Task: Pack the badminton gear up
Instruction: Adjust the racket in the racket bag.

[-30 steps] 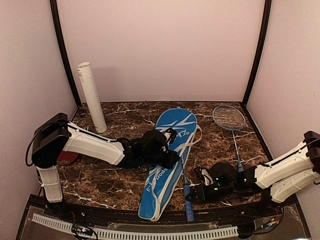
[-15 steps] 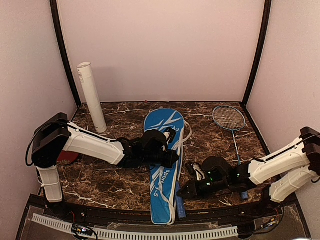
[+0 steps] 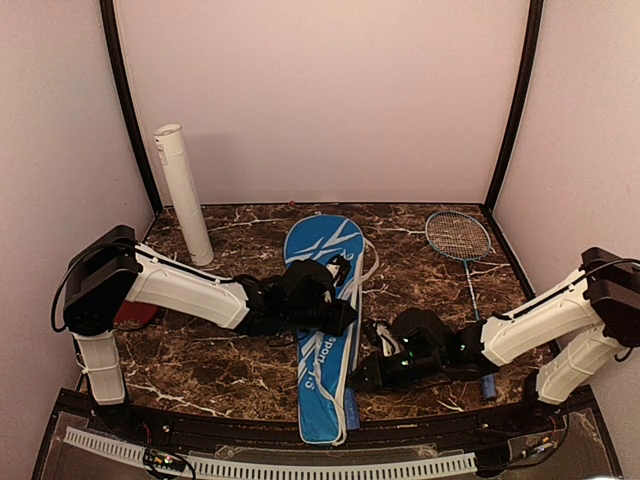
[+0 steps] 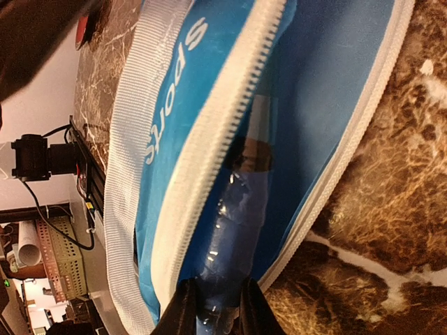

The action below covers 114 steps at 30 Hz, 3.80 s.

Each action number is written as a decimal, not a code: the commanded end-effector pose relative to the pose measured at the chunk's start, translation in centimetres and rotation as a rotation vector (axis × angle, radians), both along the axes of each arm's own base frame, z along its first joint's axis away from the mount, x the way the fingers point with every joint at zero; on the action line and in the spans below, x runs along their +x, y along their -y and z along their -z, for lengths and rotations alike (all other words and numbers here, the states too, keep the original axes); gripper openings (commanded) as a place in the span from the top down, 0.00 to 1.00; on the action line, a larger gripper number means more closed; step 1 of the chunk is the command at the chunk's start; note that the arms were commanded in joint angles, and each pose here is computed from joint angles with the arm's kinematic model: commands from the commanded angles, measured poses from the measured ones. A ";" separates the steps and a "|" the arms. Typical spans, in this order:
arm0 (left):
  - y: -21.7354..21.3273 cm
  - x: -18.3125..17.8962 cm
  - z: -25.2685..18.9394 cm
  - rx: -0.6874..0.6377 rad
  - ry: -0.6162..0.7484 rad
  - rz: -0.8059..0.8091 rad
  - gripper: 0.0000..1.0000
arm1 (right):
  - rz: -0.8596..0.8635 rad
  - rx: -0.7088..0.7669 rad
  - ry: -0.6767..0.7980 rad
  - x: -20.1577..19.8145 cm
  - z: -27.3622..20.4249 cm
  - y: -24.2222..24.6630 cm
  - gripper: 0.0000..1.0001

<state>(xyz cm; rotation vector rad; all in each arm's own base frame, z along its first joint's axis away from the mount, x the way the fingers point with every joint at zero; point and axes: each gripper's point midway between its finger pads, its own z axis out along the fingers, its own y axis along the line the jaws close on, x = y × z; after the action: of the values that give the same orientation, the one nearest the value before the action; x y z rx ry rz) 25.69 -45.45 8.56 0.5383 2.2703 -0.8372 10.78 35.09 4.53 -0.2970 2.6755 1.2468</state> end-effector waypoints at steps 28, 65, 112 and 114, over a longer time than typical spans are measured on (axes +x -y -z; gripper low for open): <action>-3.5 -8.8 1.5 0.125 -0.194 -0.023 0.49 | 0.073 0.079 0.049 2.2 -1.2 -1.3 0.81; -3.0 -9.5 -1.4 -0.004 -0.201 0.001 1.00 | 0.145 0.075 0.107 5.5 -0.3 -2.6 0.82; -0.9 -10.1 -4.5 -0.199 -0.241 0.037 1.00 | 0.204 0.163 0.289 11.1 -3.9 -5.6 0.81; -1.1 -10.0 -4.6 -0.197 -0.235 0.031 1.00 | 0.199 0.166 0.286 11.1 -3.8 -5.7 0.80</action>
<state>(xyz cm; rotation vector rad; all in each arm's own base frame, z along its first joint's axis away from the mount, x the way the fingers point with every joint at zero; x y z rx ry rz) 19.18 -42.12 10.74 0.2838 2.3656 -0.9734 16.76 39.50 4.25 -0.2682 2.5210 1.2263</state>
